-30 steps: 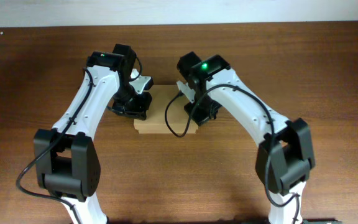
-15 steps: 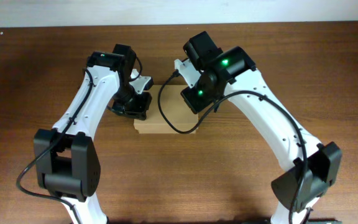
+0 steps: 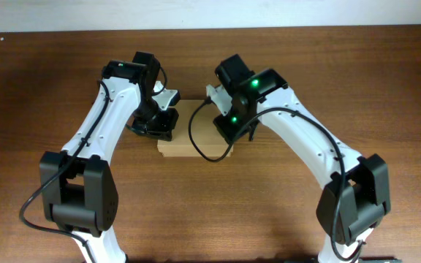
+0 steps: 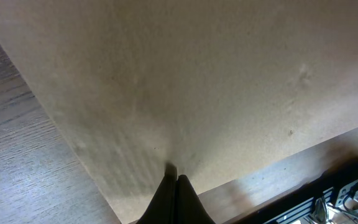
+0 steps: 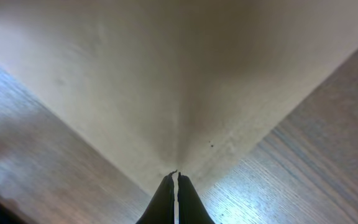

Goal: Pack container
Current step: 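Press the closed lid down with both grippers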

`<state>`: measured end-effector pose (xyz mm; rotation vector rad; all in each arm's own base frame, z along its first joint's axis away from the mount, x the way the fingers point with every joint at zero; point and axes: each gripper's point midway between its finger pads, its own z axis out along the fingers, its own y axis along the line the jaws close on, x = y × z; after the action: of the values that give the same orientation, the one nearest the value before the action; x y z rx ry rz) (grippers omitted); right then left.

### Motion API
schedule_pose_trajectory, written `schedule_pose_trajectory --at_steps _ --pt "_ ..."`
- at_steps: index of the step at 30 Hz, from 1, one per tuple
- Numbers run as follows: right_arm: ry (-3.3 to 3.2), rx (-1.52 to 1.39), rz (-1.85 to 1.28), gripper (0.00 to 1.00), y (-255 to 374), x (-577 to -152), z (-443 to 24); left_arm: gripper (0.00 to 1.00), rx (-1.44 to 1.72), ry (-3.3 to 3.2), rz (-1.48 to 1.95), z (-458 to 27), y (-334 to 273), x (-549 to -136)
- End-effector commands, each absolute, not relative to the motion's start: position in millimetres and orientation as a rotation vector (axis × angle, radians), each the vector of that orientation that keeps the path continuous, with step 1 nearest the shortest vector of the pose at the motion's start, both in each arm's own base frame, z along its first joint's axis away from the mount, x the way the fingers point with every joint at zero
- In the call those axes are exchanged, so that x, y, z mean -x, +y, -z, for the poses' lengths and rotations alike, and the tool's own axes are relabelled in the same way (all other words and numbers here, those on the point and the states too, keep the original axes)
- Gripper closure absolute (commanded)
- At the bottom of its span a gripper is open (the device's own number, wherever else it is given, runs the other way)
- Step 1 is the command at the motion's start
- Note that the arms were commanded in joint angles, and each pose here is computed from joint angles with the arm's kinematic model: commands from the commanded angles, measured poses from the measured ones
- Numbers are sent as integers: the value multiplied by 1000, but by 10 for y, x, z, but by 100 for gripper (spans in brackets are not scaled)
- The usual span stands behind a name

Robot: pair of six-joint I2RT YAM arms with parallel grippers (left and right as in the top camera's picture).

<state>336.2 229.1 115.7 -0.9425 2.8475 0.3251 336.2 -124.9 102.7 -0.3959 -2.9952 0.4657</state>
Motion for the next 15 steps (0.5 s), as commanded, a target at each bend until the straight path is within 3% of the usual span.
schedule_pose_trajectory --at_steps 1,9,15 --pt "2888 930 -321 96 2238 -3311 -1012 98 413 -2991 -477 -1045 -1252 -3317" --pt "2873 915 -324 96 2229 -3363 -985 98 387 -2984 -474 -1048 -1249 -3298" --pt "2804 859 -440 96 2266 -3504 -1320 98 395 -3017 -483 -1281 -1259 -3385"
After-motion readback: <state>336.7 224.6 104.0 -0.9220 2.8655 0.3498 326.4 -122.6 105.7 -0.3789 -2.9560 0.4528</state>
